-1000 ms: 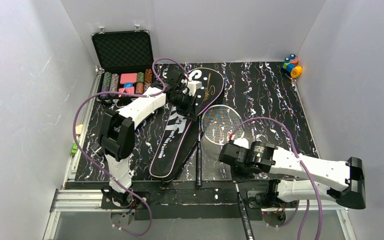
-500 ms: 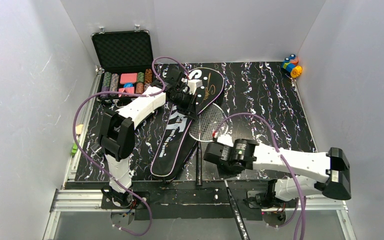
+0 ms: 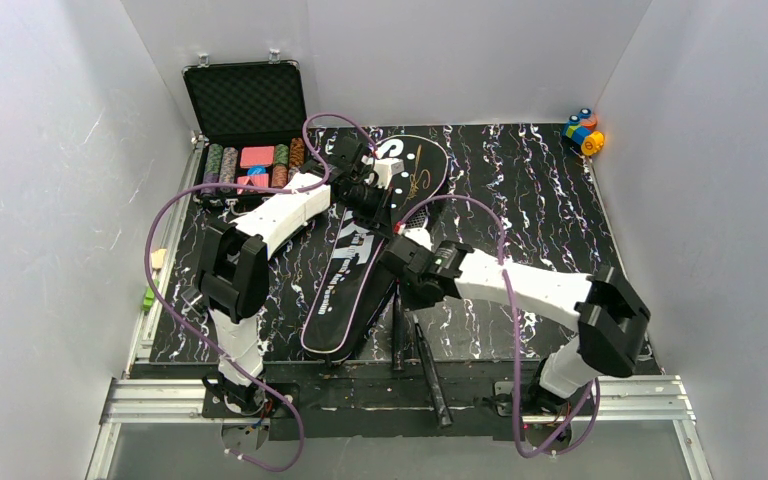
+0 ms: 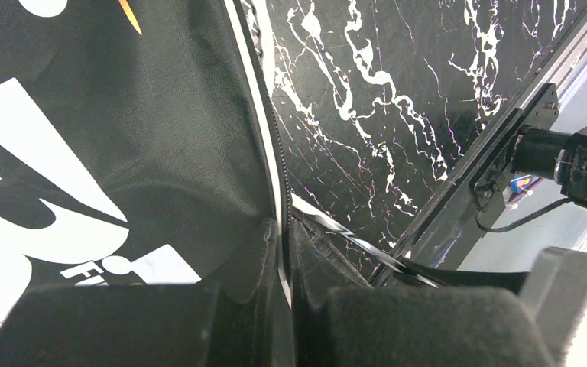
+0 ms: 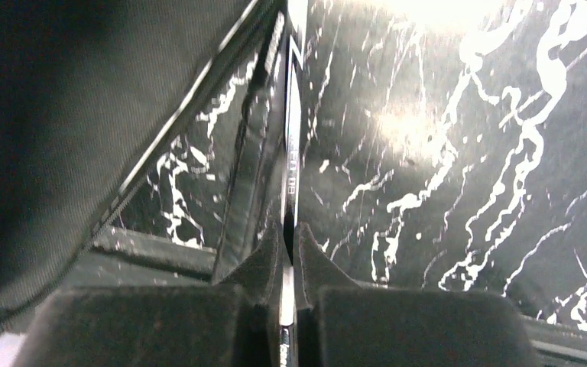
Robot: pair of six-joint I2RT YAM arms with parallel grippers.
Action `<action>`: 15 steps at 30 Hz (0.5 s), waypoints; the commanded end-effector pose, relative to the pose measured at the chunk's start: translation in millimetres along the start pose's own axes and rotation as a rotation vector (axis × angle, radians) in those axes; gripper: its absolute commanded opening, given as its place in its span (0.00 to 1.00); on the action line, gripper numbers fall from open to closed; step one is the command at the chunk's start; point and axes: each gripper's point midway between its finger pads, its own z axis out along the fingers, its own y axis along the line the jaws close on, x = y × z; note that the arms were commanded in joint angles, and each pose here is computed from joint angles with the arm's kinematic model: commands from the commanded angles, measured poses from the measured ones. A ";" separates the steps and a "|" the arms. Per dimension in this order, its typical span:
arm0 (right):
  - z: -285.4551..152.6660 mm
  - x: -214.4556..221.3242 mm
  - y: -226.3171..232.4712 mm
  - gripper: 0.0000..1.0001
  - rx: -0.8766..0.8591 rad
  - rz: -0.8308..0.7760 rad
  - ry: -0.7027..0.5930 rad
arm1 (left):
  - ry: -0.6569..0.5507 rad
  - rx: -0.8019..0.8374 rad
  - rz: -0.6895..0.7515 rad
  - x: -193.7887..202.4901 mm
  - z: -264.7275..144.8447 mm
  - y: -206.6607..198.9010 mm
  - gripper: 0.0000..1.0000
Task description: Pack up the badminton gear
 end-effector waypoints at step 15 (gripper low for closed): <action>36.0 -119.8 18.7 0.01 -0.049 0.075 -0.282 | -0.048 0.089 0.067 -3.2 -28.6 -40.2 0.00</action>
